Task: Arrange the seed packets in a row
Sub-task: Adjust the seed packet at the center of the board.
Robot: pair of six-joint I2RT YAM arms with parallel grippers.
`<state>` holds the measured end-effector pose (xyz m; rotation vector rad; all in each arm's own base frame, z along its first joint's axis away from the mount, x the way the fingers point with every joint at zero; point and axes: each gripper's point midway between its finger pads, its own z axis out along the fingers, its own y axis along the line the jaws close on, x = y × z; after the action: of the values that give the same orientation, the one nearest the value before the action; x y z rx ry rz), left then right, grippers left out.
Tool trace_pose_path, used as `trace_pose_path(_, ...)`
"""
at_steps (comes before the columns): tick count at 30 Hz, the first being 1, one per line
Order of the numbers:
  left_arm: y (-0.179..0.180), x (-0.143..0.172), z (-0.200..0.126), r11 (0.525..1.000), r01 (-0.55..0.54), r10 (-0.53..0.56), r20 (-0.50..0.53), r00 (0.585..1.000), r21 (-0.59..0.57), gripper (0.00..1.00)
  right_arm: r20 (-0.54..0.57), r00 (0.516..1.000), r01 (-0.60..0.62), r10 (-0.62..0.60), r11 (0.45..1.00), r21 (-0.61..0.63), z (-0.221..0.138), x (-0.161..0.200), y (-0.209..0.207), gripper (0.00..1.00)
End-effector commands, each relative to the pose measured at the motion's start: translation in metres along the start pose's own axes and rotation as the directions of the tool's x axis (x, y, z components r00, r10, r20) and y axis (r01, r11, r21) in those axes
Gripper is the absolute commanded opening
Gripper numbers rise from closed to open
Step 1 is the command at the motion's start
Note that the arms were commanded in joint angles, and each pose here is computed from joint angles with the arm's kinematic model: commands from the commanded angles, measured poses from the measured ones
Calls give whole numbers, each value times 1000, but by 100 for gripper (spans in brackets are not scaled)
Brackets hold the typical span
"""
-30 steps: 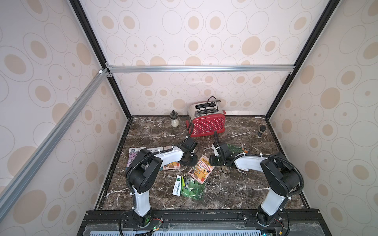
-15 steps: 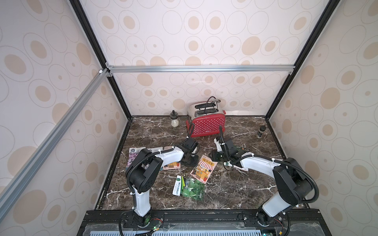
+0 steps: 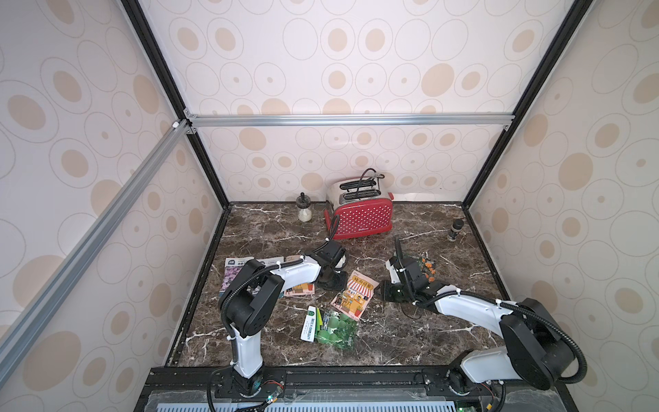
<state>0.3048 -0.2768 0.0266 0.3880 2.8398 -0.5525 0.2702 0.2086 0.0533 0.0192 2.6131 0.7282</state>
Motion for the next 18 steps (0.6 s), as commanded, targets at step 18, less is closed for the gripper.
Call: trace_pose_path(18, -11, -3, 0, 999, -32, 31, 22, 999, 26, 12, -49, 972, -233, 228, 965, -122, 42, 20, 5, 27)
